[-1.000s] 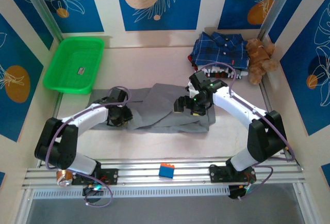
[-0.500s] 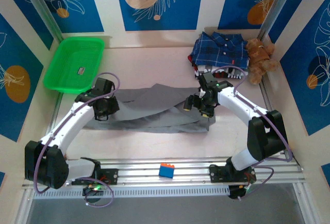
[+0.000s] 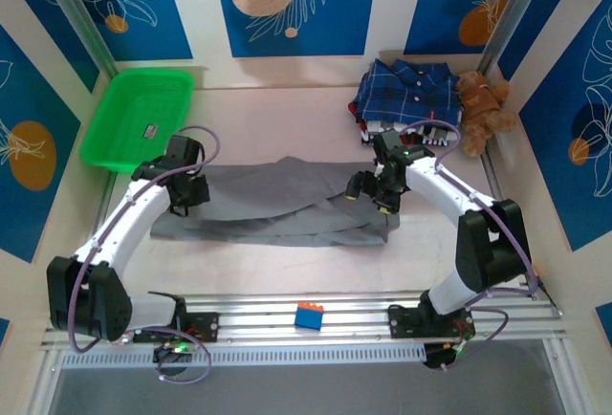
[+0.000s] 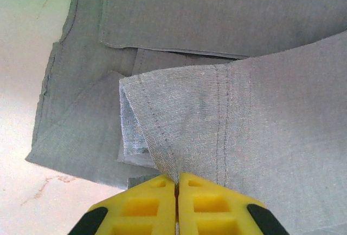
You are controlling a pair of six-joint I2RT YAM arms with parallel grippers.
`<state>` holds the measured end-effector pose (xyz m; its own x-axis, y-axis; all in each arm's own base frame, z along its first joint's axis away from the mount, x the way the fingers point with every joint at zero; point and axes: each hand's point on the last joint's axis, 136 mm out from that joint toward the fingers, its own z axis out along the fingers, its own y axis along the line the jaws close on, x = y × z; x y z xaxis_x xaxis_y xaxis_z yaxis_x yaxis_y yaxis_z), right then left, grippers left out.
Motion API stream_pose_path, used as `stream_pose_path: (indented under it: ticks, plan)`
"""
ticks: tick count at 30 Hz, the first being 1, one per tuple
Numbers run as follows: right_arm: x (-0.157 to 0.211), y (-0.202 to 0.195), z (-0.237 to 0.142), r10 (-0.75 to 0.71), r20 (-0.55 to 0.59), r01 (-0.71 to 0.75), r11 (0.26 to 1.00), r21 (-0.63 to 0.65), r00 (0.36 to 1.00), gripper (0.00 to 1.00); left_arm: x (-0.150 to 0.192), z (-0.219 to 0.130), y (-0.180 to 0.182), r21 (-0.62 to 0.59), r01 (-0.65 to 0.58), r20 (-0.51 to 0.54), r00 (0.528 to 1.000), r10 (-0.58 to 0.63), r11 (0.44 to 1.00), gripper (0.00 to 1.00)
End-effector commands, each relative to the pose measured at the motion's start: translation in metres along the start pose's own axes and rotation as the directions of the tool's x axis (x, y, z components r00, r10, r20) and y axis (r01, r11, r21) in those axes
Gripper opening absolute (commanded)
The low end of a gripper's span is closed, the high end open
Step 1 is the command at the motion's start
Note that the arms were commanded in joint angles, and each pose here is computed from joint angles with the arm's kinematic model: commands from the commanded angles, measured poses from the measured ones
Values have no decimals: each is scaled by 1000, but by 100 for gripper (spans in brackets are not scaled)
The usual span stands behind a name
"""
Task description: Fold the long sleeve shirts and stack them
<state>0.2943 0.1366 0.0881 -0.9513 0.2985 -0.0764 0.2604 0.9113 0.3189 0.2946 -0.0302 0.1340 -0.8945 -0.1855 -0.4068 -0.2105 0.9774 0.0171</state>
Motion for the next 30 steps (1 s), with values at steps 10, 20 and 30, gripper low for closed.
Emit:
stream_pose_path:
  ticks: [10,20,30]
  plan:
    - [-39,25,-15,18,60,-12,994,-107,998,66,-24,17,-3,-37,-99,-2,995,99,994,10]
    - [-62,69,-7,9,17,-4,974,-225,1000,11,-13,30,-8,-9,-98,-25,995,98,995,10]
    - [-80,71,37,35,-45,-42,986,-164,998,3,-14,34,-5,-32,-124,-31,992,123,992,10]
